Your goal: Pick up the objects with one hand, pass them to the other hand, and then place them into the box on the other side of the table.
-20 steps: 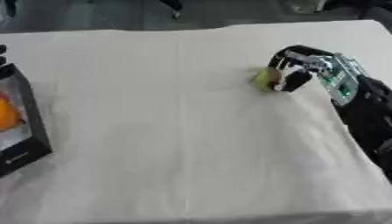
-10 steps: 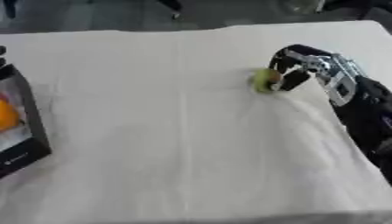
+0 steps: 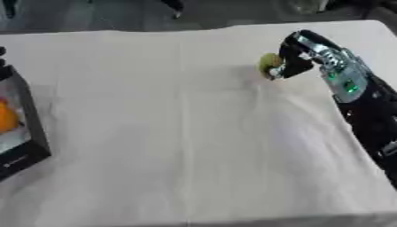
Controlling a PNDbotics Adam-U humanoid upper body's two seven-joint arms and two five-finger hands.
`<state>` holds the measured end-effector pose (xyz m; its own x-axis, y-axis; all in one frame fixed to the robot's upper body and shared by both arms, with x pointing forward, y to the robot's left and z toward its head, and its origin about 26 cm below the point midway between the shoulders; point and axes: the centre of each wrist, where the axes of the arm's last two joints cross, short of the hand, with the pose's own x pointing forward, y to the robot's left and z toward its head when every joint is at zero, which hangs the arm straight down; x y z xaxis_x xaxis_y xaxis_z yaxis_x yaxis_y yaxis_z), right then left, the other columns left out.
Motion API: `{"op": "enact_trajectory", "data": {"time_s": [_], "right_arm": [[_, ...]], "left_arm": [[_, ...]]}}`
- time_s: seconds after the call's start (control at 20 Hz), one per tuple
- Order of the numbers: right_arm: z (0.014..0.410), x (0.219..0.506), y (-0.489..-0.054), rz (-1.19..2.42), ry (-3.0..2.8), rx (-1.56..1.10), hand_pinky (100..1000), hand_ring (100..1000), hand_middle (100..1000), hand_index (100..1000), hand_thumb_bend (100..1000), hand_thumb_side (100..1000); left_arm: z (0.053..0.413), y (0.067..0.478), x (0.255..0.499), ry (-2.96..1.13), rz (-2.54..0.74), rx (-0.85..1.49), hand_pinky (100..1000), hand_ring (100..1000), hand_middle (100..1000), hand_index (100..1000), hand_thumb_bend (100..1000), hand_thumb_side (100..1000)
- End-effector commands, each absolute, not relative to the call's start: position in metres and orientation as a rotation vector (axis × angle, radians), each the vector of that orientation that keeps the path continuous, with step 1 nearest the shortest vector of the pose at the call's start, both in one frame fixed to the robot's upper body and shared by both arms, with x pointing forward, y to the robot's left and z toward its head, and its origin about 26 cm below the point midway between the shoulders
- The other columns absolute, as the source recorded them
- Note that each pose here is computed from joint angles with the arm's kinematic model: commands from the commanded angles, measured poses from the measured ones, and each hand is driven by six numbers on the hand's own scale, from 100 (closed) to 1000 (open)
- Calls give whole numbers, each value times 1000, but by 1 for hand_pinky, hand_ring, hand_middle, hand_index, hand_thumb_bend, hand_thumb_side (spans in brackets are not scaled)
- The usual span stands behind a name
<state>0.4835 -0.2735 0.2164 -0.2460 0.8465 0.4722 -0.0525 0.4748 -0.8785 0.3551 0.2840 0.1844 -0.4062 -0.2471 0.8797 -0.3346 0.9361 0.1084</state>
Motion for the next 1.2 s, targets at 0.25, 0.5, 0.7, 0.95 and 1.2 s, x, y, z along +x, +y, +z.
{"op": "enact_trajectory", "data": {"time_s": [0.25, 0.5, 0.7, 0.95, 1.2], "right_arm": [[255, 471, -274, 935, -1725, -688, 714, 521, 334, 268, 422, 207], [265, 462, -268, 923, -1792, -664, 706, 511, 343, 293, 416, 159], [270, 455, -263, 907, -1852, -633, 703, 507, 353, 307, 412, 134], [272, 448, -257, 905, -1924, -594, 696, 490, 352, 308, 399, 100], [268, 444, -253, 876, -1983, -517, 688, 482, 352, 307, 388, 100]], "left_arm": [[197, 291, 353, -2047, 92, 448, 817, 755, 714, 778, 122, 840], [198, 291, 353, -2049, 93, 449, 813, 754, 712, 777, 123, 839], [199, 291, 353, -2050, 93, 447, 812, 755, 712, 777, 121, 839], [199, 290, 353, -2049, 91, 445, 810, 755, 711, 776, 120, 839], [201, 289, 352, -2056, 85, 440, 809, 756, 710, 773, 117, 836]]}}
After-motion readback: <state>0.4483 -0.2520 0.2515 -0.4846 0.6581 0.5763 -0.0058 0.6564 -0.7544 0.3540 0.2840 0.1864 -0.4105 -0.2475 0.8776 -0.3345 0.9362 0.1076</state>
